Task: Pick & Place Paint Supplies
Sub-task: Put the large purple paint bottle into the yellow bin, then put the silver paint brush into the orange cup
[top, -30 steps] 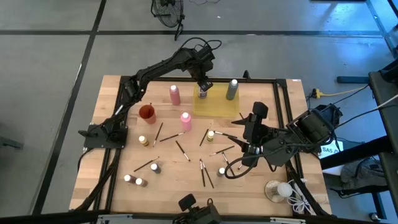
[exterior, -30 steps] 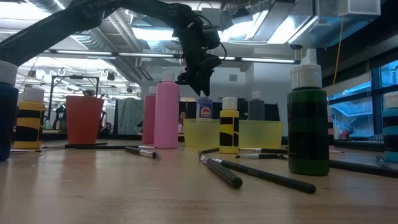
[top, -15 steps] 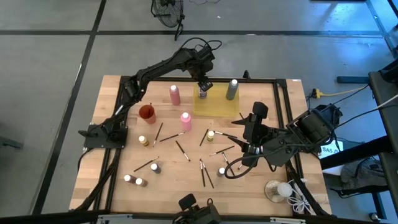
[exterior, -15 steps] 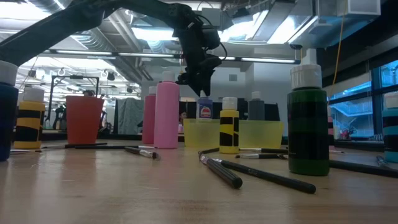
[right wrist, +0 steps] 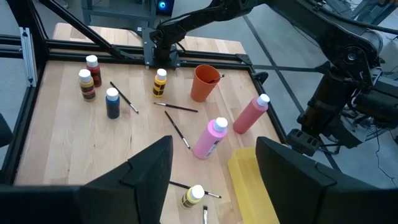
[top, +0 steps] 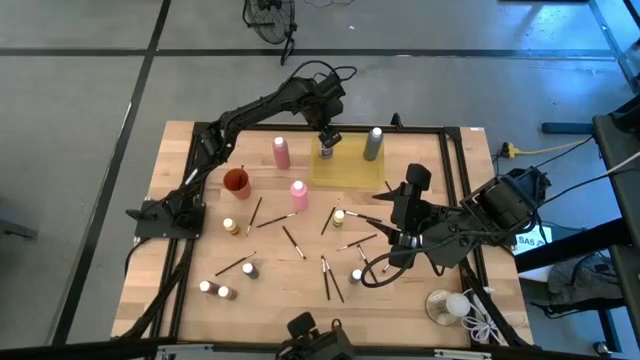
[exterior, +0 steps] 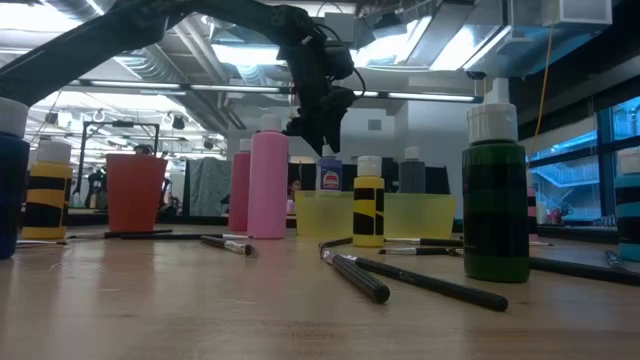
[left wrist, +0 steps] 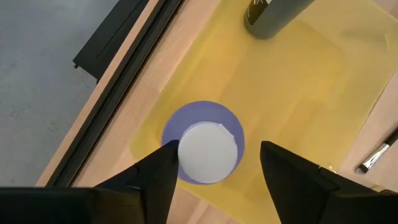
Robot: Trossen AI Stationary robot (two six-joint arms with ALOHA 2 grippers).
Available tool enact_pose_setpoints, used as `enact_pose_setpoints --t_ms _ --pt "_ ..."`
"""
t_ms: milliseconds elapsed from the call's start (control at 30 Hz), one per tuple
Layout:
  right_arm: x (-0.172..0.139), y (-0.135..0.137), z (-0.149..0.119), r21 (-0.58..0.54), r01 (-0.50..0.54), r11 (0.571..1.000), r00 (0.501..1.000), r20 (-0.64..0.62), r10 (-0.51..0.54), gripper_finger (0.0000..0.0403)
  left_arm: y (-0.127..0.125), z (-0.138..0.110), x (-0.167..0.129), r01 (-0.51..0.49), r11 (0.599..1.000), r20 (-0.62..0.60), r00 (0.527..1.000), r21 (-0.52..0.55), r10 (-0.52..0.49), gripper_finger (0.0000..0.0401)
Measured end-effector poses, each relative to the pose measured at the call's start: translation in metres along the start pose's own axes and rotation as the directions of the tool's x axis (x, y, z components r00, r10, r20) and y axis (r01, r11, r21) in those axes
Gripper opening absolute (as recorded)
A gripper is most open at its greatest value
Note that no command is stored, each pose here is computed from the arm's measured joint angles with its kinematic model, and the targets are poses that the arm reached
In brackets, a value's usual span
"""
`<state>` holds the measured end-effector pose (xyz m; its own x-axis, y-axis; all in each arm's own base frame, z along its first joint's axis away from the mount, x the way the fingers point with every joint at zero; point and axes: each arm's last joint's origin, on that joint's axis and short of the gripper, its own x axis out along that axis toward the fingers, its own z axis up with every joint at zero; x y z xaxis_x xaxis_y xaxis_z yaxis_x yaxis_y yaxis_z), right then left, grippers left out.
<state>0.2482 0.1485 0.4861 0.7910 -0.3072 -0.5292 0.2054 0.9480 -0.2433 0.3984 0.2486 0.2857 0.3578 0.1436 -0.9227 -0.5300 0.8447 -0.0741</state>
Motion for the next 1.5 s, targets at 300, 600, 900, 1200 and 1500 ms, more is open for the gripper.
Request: enact_pose_setpoints --t_ms 300,600,900,1200,1500 --pt "0.000 0.000 0.000 0.003 -0.001 1.000 1.000 0.003 0.001 0.0233 0.001 0.003 -0.018 -0.067 0.998 0.040 0.997 0.008 0.067 0.0224" --pt "0.000 0.000 0.002 0.015 -0.003 1.000 1.000 0.012 0.003 0.0233 -0.002 -0.006 -0.060 -0.092 0.995 0.072 0.993 0.027 0.090 0.0224" --pt "0.004 -0.004 0.003 0.033 -0.003 0.999 1.000 0.009 0.002 0.0233 -0.020 -0.034 -0.144 -0.075 0.997 0.159 0.984 -0.031 0.079 0.0221" --pt "0.010 -0.006 -0.001 0.147 -0.126 0.981 0.985 -0.100 0.142 0.0234 -0.059 -0.093 -0.245 -0.101 0.994 0.341 0.934 -0.048 0.111 0.0223" --pt "0.009 -0.003 -0.013 0.192 -0.238 0.952 0.922 -0.264 0.284 0.0234 -0.101 -0.137 -0.292 -0.104 0.994 0.473 0.874 -0.035 0.108 0.0220"
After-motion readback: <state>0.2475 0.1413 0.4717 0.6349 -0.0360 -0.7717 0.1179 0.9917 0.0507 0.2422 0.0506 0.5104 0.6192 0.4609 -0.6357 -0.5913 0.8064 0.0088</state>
